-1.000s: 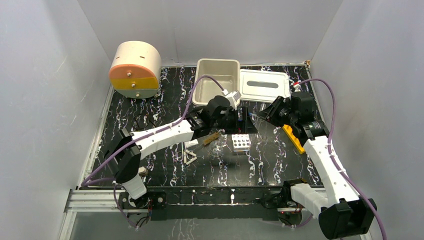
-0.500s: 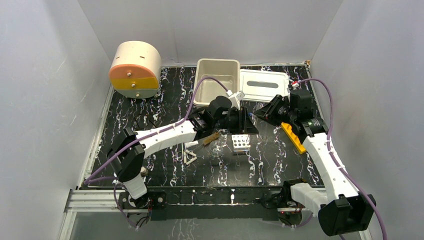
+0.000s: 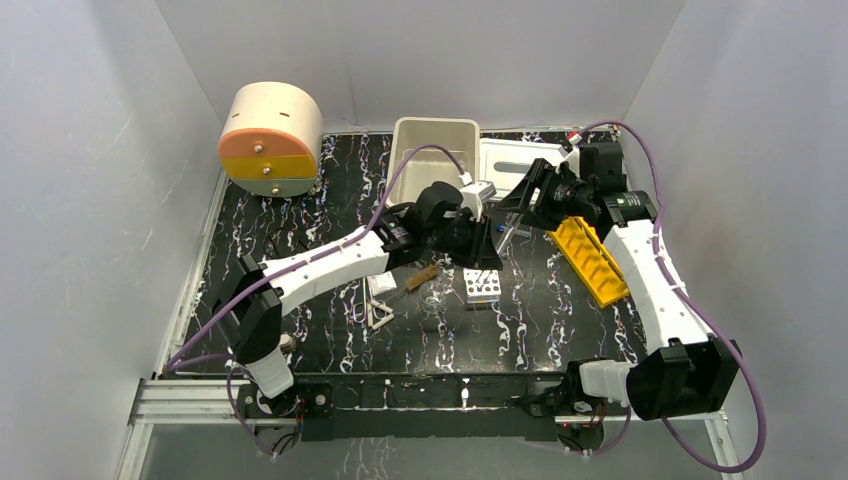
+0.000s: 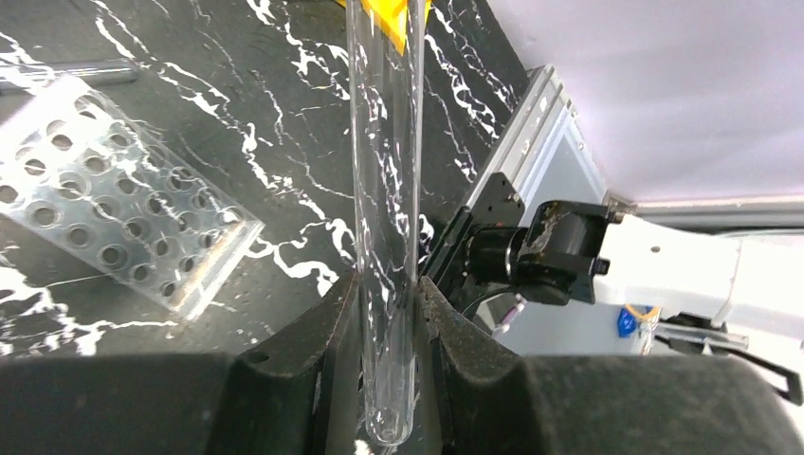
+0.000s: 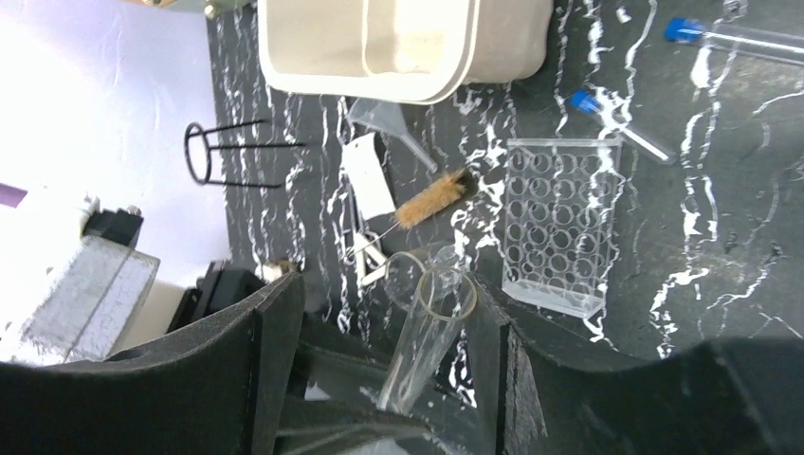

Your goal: Organize the chemistry lab equipment

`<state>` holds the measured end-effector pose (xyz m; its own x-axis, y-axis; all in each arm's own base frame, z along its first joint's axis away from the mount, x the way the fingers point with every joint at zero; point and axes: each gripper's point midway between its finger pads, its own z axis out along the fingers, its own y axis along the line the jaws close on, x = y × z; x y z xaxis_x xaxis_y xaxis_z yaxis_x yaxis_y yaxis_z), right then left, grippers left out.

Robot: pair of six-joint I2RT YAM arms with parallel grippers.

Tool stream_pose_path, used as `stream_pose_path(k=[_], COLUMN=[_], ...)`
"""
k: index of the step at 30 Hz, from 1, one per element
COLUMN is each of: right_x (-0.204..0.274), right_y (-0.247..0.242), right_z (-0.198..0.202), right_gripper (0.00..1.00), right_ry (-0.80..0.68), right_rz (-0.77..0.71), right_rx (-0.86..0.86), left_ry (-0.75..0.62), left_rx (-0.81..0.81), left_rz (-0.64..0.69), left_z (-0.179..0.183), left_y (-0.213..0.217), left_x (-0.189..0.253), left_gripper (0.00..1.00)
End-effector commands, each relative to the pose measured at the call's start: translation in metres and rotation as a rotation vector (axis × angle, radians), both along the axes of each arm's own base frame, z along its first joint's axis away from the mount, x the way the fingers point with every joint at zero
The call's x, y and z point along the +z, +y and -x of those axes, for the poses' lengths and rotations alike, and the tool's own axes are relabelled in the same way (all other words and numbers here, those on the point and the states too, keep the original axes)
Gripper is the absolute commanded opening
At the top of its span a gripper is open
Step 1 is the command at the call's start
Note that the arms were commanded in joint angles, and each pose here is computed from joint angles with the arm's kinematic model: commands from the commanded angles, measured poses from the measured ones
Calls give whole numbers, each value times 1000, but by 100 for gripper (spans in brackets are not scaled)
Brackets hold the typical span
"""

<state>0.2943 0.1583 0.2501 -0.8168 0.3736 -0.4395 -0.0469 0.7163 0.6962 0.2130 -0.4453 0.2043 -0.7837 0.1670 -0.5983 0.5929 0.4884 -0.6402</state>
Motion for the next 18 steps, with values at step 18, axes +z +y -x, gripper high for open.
stream_pose_path(k=[18], right_x=[48], right_y=[41], right_z=[23], right_gripper=[68], right_ry=[13], right_rz=[-276], right_rx=[309], left_ry=[-70], left_rx=[-262], left_rz=[103], left_z=[5], left_y=[68], left_x=[50], left_gripper=[9])
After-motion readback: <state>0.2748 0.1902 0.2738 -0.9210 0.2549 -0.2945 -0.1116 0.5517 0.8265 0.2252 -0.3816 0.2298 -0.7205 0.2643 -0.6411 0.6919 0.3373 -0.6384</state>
